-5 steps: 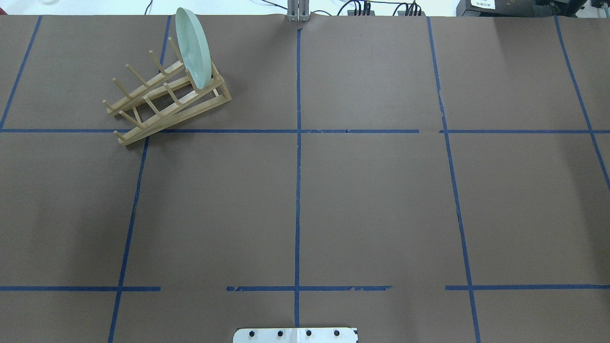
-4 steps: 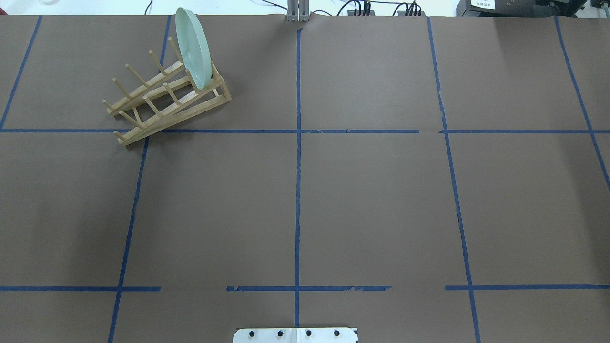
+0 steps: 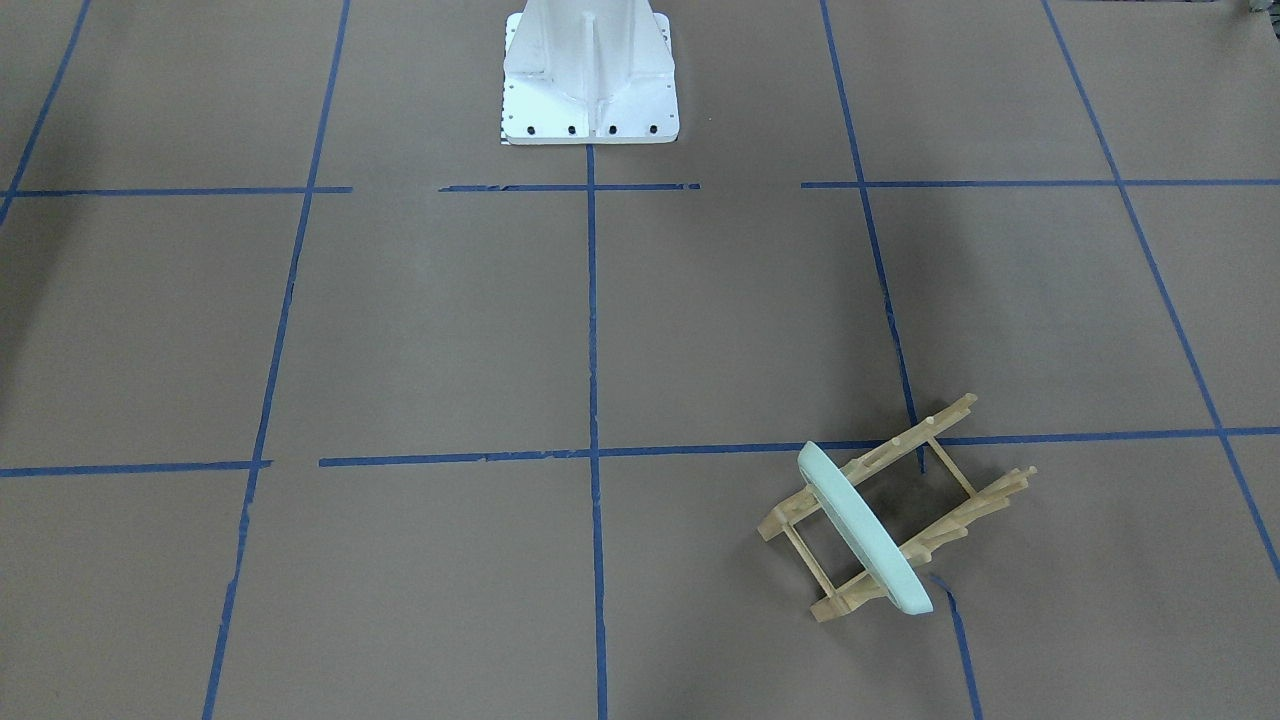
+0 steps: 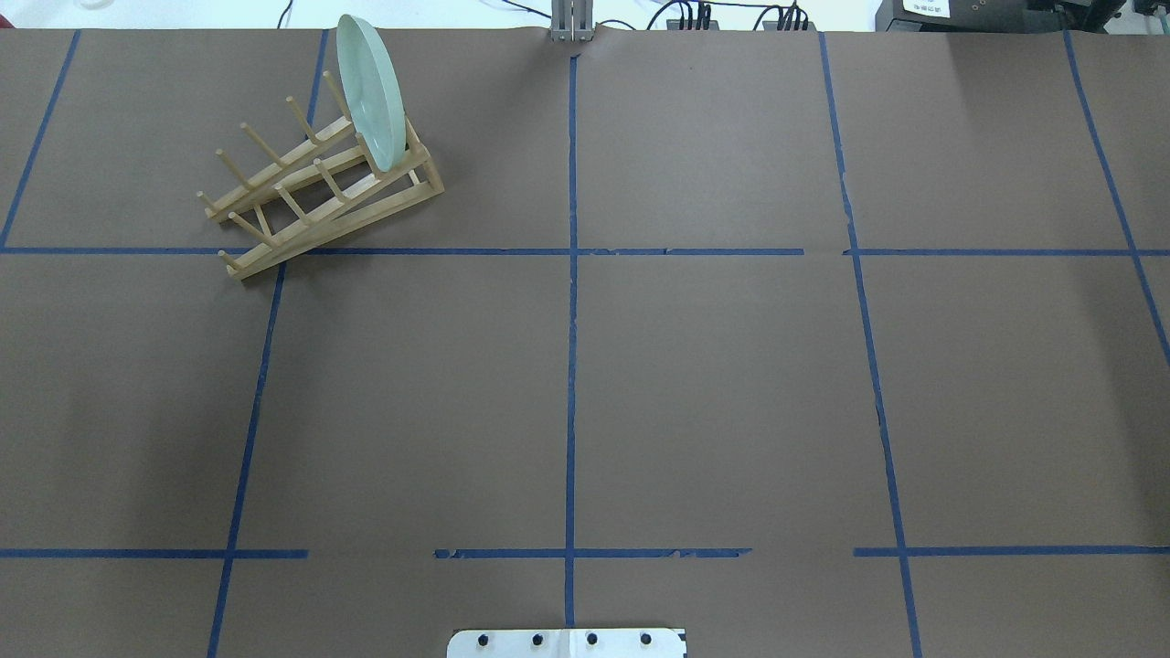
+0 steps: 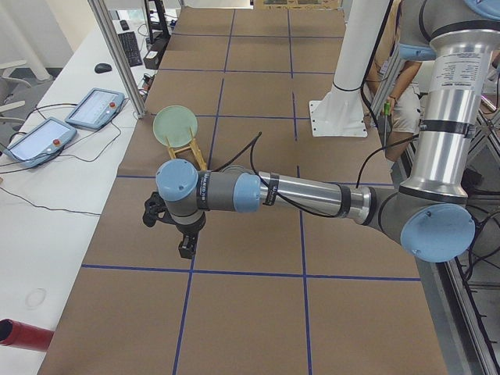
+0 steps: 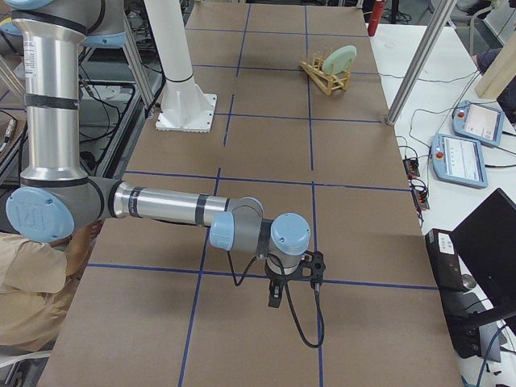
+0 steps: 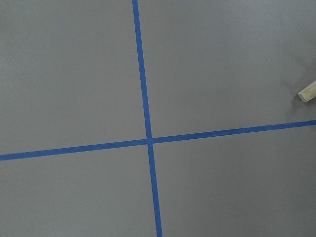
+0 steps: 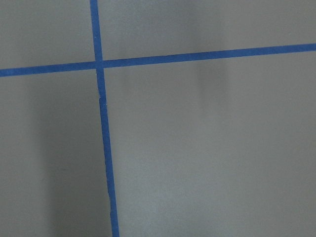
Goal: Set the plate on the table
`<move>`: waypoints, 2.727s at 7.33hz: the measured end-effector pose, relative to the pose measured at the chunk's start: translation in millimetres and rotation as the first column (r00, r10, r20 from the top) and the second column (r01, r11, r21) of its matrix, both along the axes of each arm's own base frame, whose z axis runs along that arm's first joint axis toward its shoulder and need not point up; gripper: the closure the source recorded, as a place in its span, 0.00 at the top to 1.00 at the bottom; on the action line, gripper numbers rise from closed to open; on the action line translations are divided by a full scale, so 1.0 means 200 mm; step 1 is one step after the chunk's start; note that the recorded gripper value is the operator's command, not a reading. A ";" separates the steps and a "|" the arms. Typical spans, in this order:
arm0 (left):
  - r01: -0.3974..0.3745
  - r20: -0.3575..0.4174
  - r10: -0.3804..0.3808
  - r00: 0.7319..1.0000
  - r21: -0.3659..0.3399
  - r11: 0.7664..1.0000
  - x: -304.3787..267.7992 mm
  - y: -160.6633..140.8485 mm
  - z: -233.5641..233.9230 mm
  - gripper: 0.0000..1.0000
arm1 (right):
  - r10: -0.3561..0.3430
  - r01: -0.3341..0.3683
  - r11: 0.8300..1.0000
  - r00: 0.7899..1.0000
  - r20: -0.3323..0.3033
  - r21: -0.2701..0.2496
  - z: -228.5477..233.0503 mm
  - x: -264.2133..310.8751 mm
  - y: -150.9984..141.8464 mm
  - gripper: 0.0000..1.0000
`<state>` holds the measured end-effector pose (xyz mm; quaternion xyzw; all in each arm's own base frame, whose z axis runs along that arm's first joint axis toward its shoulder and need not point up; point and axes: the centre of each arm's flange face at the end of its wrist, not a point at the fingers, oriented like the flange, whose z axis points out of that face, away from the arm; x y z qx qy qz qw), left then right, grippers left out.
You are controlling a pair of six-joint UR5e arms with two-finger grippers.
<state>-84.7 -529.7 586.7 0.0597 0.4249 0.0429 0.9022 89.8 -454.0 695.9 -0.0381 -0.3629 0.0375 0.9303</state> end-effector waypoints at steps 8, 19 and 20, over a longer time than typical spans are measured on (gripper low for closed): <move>0.252 -0.375 -0.287 0.882 -0.140 0.958 0.73 -0.04 -0.72 1.00 | 0.000 0.000 1.000 1.000 0.000 0.000 0.00 0.00 0.00 1.00; 0.576 -0.593 -0.696 0.404 -0.426 0.698 2.06 -0.44 -1.42 0.66 | 0.000 0.000 1.000 1.000 0.000 0.001 0.00 0.00 0.00 1.00; 0.583 -0.591 -0.694 0.411 -0.415 0.698 2.08 -0.46 -1.42 0.51 | 0.000 0.000 1.000 1.000 0.000 0.001 0.00 0.00 0.00 1.00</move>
